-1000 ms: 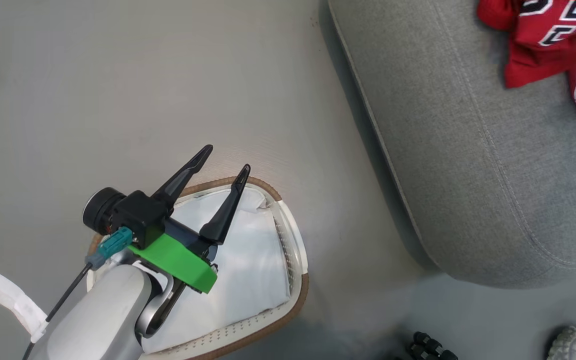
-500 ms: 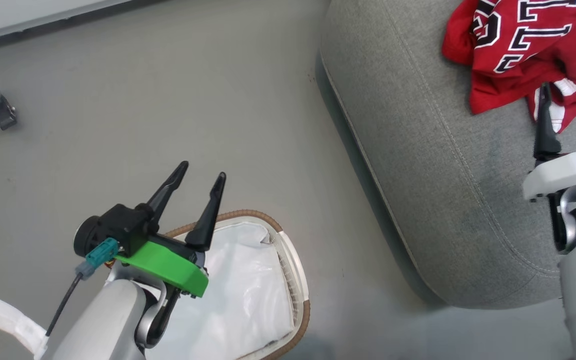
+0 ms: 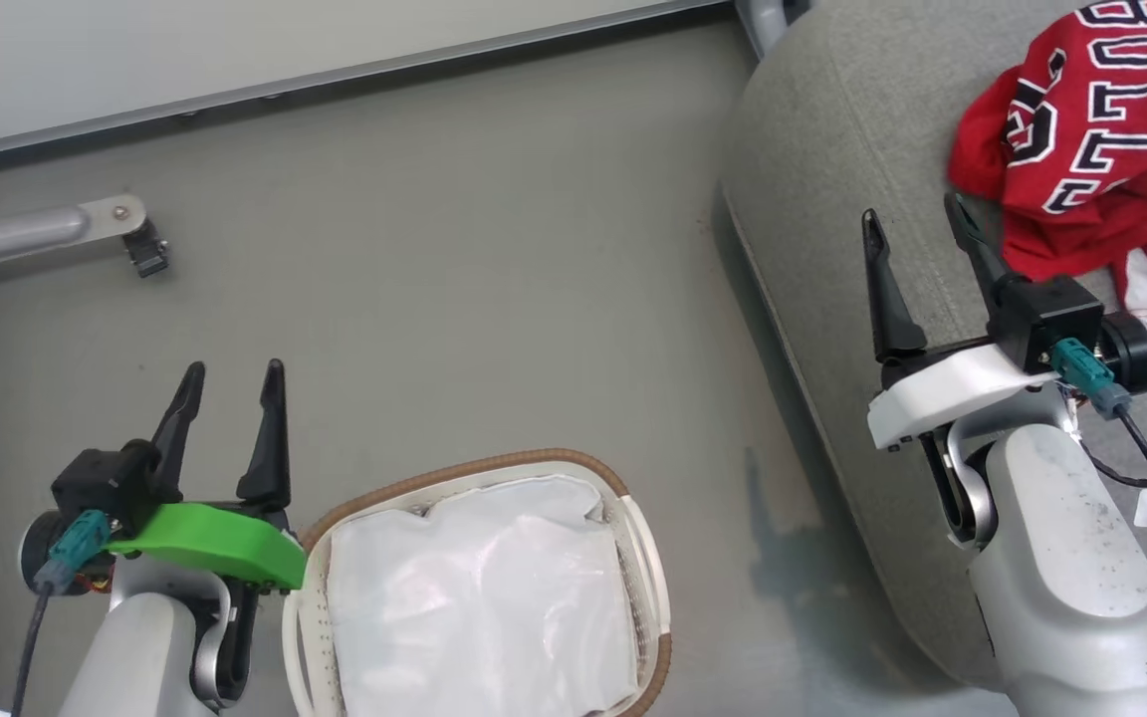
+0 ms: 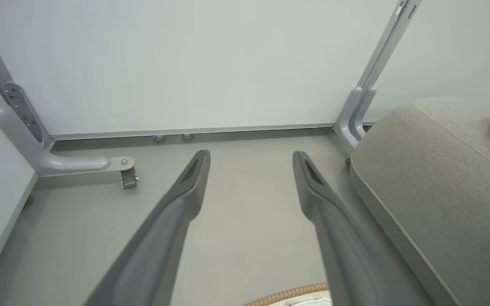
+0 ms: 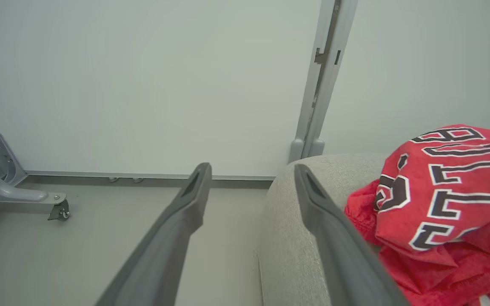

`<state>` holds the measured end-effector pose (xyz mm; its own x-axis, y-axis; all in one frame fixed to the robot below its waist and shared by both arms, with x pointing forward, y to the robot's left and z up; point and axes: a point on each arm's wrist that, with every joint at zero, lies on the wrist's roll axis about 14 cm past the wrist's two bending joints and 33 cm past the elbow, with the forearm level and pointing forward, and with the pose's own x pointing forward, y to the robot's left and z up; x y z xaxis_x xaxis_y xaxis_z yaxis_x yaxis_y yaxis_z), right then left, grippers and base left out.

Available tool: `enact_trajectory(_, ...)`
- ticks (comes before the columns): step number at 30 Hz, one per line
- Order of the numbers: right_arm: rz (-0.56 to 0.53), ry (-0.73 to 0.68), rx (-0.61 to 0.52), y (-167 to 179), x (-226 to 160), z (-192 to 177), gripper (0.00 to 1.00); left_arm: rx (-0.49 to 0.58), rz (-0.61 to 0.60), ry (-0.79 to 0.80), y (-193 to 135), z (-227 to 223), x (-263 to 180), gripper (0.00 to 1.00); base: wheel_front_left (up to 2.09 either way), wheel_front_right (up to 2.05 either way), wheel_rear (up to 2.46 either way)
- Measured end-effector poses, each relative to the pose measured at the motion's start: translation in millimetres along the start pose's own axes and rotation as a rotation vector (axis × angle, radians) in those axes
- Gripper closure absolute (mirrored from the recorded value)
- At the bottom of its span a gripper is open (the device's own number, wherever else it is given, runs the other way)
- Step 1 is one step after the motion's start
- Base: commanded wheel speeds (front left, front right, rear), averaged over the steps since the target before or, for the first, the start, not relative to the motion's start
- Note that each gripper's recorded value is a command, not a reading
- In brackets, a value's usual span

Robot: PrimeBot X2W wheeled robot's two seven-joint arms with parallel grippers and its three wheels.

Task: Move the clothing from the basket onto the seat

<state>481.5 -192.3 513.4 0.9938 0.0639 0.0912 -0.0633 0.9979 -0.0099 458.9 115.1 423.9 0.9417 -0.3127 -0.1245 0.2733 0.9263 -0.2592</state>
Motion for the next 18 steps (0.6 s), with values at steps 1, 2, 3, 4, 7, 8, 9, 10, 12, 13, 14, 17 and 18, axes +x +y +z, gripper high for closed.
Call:
enact_trajectory(1,0.02,-0.005,0.006,8,2,1,0.0,-0.002,0.035,-0.01,9,3,-5,0.0,0.0,0.0,0.0)
enact_trajectory(2,0.034,-0.008,0.017,15,4,2,0.0,-0.002,0.062,-0.017,15,5,-10,0.0,0.0,0.0,0.0)
enact_trajectory(3,0.044,-0.009,0.023,20,4,1,0.0,-0.002,0.085,-0.023,21,7,-14,0.0,0.0,0.0,0.0)
enact_trajectory(4,0.056,-0.005,0.028,25,4,0,0.0,0.001,0.111,-0.029,27,8,-20,0.0,0.0,0.0,0.0)
enact_trajectory(7,0.086,0.011,0.05,40,-1,-6,0.0,0.008,0.177,-0.043,41,12,-36,0.0,0.0,0.0,0.0)
enact_trajectory(8,0.097,0.017,0.058,44,-3,-7,0.0,-0.002,0.2,-0.05,45,14,-42,0.0,0.0,0.0,0.0)
enact_trajectory(9,0.105,0.019,0.07,48,-5,-8,0.0,-0.02,0.221,-0.064,48,16,-48,0.0,0.0,0.0,0.0)
enact_trajectory(10,0.109,0.022,0.079,51,-8,-8,0.0,-0.029,0.23,-0.071,48,17,-52,0.0,0.0,0.0,0.0)
enact_trajectory(12,0.112,0.03,0.098,54,-14,-10,0.0,-0.033,0.262,-0.081,55,20,-65,0.0,0.0,0.0,0.0)
enact_trajectory(13,0.112,0.036,0.105,55,-17,-11,0.0,-0.034,0.274,-0.081,57,19,-70,0.0,0.0,0.0,0.0)
enact_trajectory(14,0.116,0.042,0.108,57,-21,-12,0.0,-0.034,0.287,-0.079,60,18,-77,0.0,0.0,0.0,0.0)
enact_trajectory(17,0.128,0.056,0.119,62,-31,-15,0.0,-0.047,0.32,-0.083,64,16,-94,0.0,0.0,0.0,0.0)
enact_trajectory(18,0.129,0.058,0.121,63,-35,-15,0.0,-0.05,0.328,-0.082,64,15,-98,0.0,0.0,0.0,0.0)
